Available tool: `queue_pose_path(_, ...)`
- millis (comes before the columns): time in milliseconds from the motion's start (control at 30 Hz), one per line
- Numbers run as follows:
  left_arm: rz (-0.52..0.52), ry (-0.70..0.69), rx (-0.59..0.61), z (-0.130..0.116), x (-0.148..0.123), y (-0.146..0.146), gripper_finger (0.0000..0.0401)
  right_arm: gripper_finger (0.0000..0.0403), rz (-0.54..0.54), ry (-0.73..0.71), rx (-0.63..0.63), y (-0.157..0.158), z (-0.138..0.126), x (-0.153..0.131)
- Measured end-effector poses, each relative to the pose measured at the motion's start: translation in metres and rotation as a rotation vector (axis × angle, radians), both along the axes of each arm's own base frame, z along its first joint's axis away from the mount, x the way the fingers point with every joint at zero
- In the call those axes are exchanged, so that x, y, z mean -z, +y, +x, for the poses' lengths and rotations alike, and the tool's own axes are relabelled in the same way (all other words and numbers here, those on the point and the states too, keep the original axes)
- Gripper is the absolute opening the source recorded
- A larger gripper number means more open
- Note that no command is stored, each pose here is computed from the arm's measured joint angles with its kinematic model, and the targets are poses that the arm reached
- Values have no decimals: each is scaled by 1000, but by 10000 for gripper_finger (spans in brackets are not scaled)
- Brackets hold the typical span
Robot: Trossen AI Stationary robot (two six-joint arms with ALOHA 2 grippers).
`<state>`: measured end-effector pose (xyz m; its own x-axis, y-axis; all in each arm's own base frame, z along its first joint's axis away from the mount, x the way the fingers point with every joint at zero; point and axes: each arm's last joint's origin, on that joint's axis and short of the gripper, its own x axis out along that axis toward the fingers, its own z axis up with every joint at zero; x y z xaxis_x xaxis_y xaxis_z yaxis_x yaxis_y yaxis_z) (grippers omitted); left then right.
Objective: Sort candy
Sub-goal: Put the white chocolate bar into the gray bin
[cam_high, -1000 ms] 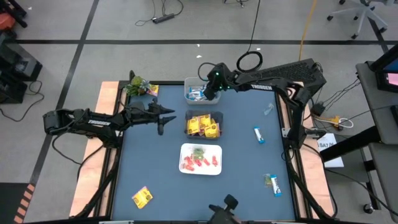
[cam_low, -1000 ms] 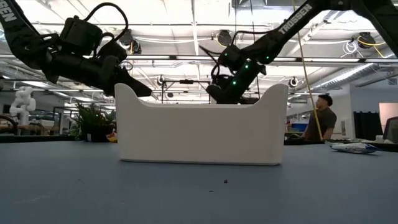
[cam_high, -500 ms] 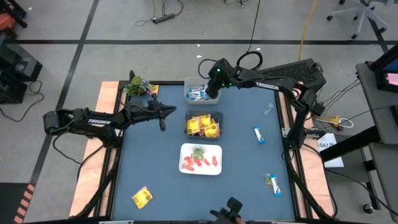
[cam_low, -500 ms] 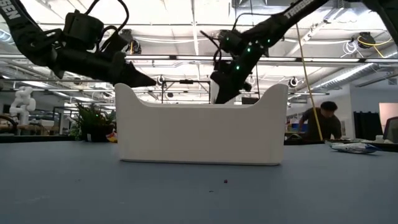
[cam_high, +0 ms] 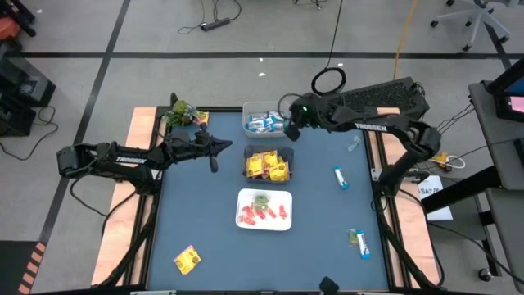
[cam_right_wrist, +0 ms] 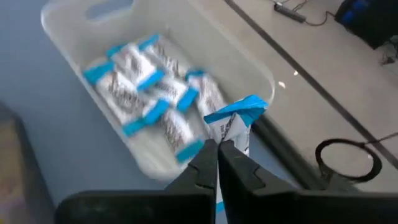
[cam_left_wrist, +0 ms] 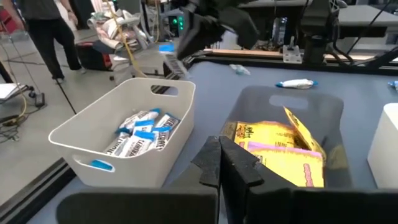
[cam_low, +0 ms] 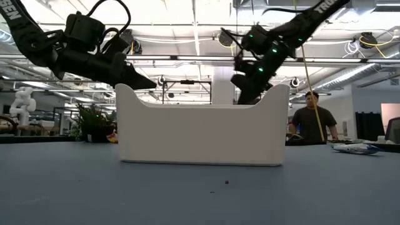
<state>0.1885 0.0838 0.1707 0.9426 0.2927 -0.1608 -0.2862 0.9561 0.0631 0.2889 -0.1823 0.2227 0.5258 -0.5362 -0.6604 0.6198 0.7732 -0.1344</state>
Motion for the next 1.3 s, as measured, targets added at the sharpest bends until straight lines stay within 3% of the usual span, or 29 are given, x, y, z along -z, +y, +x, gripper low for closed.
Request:
queue_pose_path(100,-3,7,0,0,1,0,2,2,23,-21,13,17,-17,11)
queue_pose_path(333,-4,9,0,0,1,0,2,1,67,-109,-9,63,-46,5)
queue_pose_path(567,-4,9,0,0,1,0,5,0,31,-295,-1,78,-49,-15)
queue_pose_path(667,-4,9,0,0,1,0,5,0,-29,-429,-7,67,-37,-22)
queue_pose_path(800,-5,8,2,0,1,-1,6,0,-37,-421,-19,44,-16,-19)
queue_pose_path(1033,-3,3,2,0,1,0,6,0,32,-232,-46,-11,31,-8)
queue_pose_path(1300,4,4,3,0,1,0,7,0,145,4,-17,-63,60,10)
